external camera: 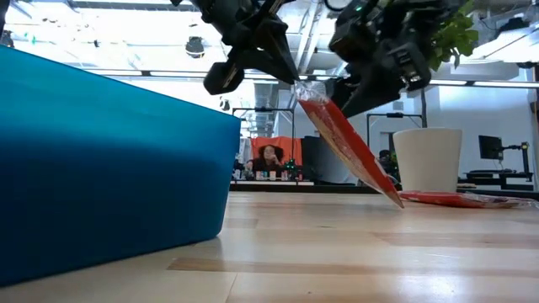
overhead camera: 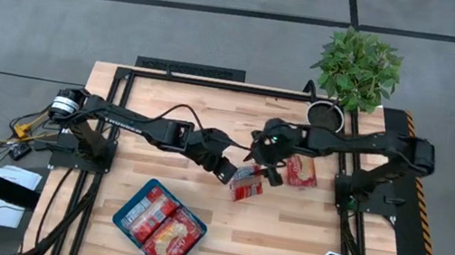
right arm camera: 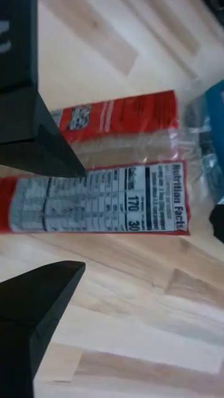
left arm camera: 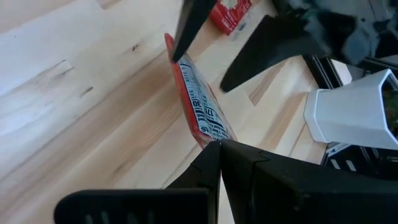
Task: Sort popcorn bags into baskets
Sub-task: Put the red popcorn bag into the blue bin
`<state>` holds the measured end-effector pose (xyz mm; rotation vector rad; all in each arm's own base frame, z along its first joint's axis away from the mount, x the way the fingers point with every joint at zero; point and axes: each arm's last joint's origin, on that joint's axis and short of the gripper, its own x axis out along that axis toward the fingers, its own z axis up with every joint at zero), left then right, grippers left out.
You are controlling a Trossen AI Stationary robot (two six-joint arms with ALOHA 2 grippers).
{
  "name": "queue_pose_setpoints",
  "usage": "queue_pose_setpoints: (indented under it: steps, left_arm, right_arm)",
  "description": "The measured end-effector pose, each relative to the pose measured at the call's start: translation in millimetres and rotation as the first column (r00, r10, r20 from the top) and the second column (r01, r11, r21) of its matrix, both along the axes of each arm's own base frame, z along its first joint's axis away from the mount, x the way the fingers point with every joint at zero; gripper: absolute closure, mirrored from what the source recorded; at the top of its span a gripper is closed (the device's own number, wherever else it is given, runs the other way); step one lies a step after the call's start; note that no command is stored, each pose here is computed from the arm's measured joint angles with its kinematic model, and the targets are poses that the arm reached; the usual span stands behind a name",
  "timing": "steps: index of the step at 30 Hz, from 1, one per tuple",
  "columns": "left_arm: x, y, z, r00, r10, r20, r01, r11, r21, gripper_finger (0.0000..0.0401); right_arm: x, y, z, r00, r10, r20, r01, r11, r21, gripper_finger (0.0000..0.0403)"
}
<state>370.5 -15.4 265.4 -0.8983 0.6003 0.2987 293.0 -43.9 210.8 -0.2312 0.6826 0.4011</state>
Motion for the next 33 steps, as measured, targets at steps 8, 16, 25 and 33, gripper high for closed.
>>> queue_pose_setpoints:
  steps: [8, 16, 25, 33]
  left_arm:
    - [-0.1, 4.0, -0.2, 1.000, -0.029, -0.004, 0.029, 0.999, 0.021, 0.0401]
    - [-0.4, 8.4, -0.8, 1.000, -0.014, -0.013, 0.014, 0.999, 0.051, 0.0401]
    - [3.8, 3.0, -8.6, 0.999, 0.021, -0.029, -0.017, 0.991, 0.134, 0.0399]
    - [23.3, 1.1, -36.3, 0.998, -0.051, -0.029, 0.054, 0.992, 0.117, 0.0313]
  right_arm:
    - [24.4, -10.0, -14.5, 0.992, 0.061, -0.108, -0.063, 0.998, -0.019, 0.0147]
    - [28.0, -6.5, -22.7, 0.966, 0.177, -0.191, -0.160, 0.982, 0.100, 0.0184]
    - [-4.8, -9.9, -3.3, 0.924, 0.106, -0.368, -0.027, 0.977, 0.213, 0.0228]
    - [-58.6, 4.4, 41.8, 0.887, 0.024, -0.460, 0.140, 0.938, 0.318, 0.0246]
